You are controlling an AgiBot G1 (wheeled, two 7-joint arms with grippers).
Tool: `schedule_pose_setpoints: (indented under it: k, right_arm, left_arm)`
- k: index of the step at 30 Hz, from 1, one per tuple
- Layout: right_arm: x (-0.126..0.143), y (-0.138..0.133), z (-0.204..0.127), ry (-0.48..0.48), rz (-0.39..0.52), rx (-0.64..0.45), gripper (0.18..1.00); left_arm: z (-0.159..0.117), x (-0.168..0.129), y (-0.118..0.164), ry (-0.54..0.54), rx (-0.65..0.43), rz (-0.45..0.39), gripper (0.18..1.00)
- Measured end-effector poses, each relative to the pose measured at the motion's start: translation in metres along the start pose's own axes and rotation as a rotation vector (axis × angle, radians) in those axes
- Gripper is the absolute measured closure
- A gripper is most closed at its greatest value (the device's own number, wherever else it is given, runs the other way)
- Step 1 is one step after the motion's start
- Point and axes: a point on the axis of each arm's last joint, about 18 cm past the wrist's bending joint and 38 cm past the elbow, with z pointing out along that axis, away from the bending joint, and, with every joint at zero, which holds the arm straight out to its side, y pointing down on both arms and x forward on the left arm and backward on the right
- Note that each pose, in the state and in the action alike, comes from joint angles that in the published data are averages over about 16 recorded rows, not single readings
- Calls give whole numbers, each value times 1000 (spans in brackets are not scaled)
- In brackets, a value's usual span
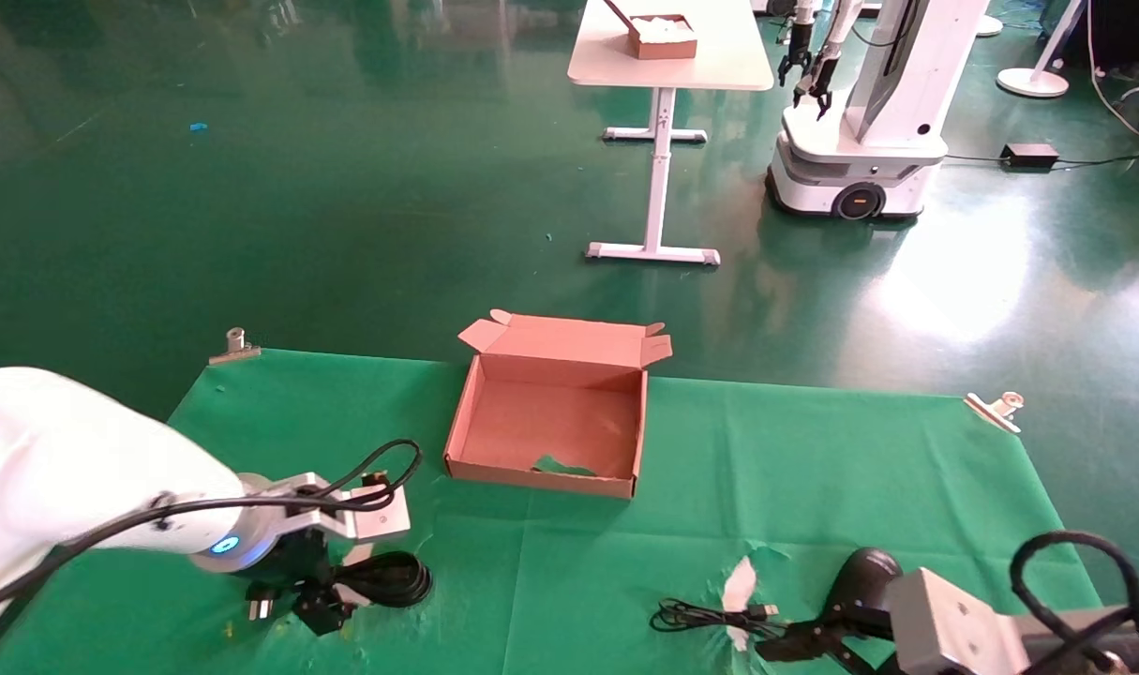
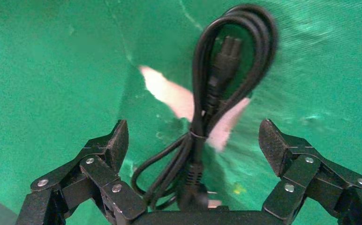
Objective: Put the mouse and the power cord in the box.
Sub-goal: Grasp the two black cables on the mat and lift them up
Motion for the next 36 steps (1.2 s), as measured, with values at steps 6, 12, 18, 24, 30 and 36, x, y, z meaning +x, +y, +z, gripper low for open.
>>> schedule_pose_setpoints:
  k: [6, 12, 18, 24, 30, 36]
  right_arm:
    - [0, 6, 0, -1, -10, -50, 178]
    - [13, 19, 9, 27, -93, -241, 178]
    - [42, 26, 23, 96, -188, -472, 178]
    - [77, 16, 46, 185, -260, -602, 178]
    - [100, 4, 80, 220, -245, -600, 178]
    - [119, -4, 110, 221, -226, -602, 178]
  left_arm:
    - [13, -8, -8, -17, -34, 0, 184]
    - [20, -13, -10, -18, -43, -2, 184]
    - [22, -16, -11, -13, -36, -2, 184]
    - [23, -18, -11, -9, -36, -1, 184]
    - [24, -19, -11, -8, -36, -1, 184]
    - [24, -19, -11, -7, -36, -1, 184]
